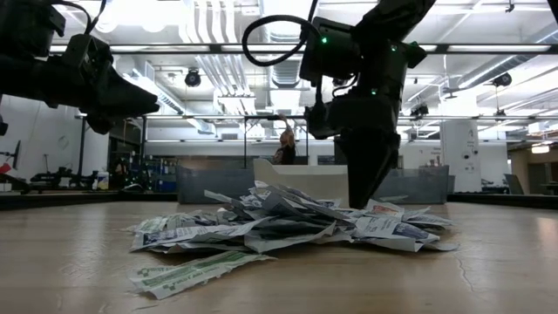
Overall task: Pick & Place First Aid Supplies
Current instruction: Put the green bandage pack into the right gray bin
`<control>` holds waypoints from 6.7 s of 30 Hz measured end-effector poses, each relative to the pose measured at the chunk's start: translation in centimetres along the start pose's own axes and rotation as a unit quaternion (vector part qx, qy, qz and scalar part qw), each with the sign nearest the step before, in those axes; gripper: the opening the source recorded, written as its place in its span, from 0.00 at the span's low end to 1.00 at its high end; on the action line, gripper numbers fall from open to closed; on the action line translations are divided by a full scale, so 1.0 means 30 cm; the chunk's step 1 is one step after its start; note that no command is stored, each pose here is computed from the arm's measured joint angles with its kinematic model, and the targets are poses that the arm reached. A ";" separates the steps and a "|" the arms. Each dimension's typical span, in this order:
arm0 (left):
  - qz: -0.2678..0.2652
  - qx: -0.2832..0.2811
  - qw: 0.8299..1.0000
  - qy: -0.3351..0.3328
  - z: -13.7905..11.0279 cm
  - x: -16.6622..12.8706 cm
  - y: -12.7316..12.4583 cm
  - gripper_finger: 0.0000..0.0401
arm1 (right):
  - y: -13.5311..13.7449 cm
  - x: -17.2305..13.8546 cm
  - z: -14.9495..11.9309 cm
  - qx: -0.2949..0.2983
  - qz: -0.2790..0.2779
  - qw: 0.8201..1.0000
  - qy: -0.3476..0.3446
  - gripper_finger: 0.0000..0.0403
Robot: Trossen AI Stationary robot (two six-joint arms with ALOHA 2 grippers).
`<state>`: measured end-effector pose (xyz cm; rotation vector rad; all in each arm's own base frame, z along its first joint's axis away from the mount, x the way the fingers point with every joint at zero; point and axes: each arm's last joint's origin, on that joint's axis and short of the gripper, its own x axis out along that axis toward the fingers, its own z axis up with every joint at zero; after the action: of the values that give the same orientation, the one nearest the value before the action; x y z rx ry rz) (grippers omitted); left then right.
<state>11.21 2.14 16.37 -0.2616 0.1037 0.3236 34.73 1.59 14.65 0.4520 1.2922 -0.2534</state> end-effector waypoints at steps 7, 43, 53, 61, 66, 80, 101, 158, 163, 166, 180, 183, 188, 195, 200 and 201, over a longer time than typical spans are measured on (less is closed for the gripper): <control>0.000 0.000 1.000 0.000 0.000 0.000 0.000 0.30 | 0.003 0.000 0.006 -0.001 0.004 1.000 -0.011 0.27; 0.001 0.001 1.000 0.003 -0.002 0.000 0.000 0.30 | 0.030 -0.068 0.045 -0.004 -0.083 0.997 0.003 0.02; 0.001 0.001 1.000 0.003 -0.002 0.000 0.001 0.30 | 0.038 -0.275 0.033 -0.001 -0.035 0.997 -0.066 0.02; 0.001 0.001 1.000 0.003 -0.002 0.000 0.000 0.30 | 0.008 -0.401 0.031 0.024 -0.029 0.990 -0.133 0.02; 0.001 0.001 1.000 0.003 -0.002 0.000 0.000 0.30 | -0.056 -0.502 0.043 0.171 -0.113 0.943 -0.262 0.02; 0.001 0.000 1.000 0.003 -0.002 0.000 0.000 0.30 | -0.319 -0.582 0.091 0.435 -0.201 0.801 -0.358 0.02; 0.001 0.000 1.000 0.003 -0.002 0.000 0.000 0.30 | -0.640 -0.572 0.054 0.514 -0.256 0.800 -0.175 0.02; 0.001 0.001 1.000 0.003 -0.002 0.000 0.000 0.30 | -0.896 -0.256 0.298 0.260 -0.347 0.883 0.180 0.02; 0.001 0.001 1.000 0.003 -0.002 0.000 0.000 0.30 | -0.897 -0.254 0.301 0.261 -0.347 0.884 0.173 0.02; 0.001 0.000 1.000 0.003 -0.002 0.000 0.000 0.30 | -0.898 -0.253 0.302 0.261 -0.347 0.884 0.172 0.02; 0.001 0.000 1.000 0.003 -0.002 0.000 0.000 0.30 | -0.897 -0.263 0.314 0.260 -0.331 0.892 0.164 0.15; 0.001 0.000 1.000 0.003 -0.002 0.000 0.000 0.30 | -0.867 -0.309 0.320 0.265 -0.314 0.896 0.167 0.18; 0.001 0.001 1.000 0.003 -0.002 0.000 0.000 0.30 | -0.721 -0.445 0.341 0.252 -0.237 0.932 0.109 0.18; 0.001 0.001 1.000 0.003 -0.002 0.000 0.000 0.30 | -0.455 -0.623 0.277 0.168 -0.182 0.969 0.011 0.15; 0.001 0.001 1.000 0.003 -0.002 0.000 0.000 0.30 | -0.293 -0.689 0.192 0.103 -0.154 0.982 -0.046 0.14; 0.000 0.000 1.000 0.002 -0.001 0.000 0.000 0.30 | -0.269 -0.699 0.173 0.092 -0.146 0.983 -0.059 0.13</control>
<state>11.22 2.14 16.34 -0.2616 0.1073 0.3237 30.22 -9.37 34.42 0.3949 1.2211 -0.6415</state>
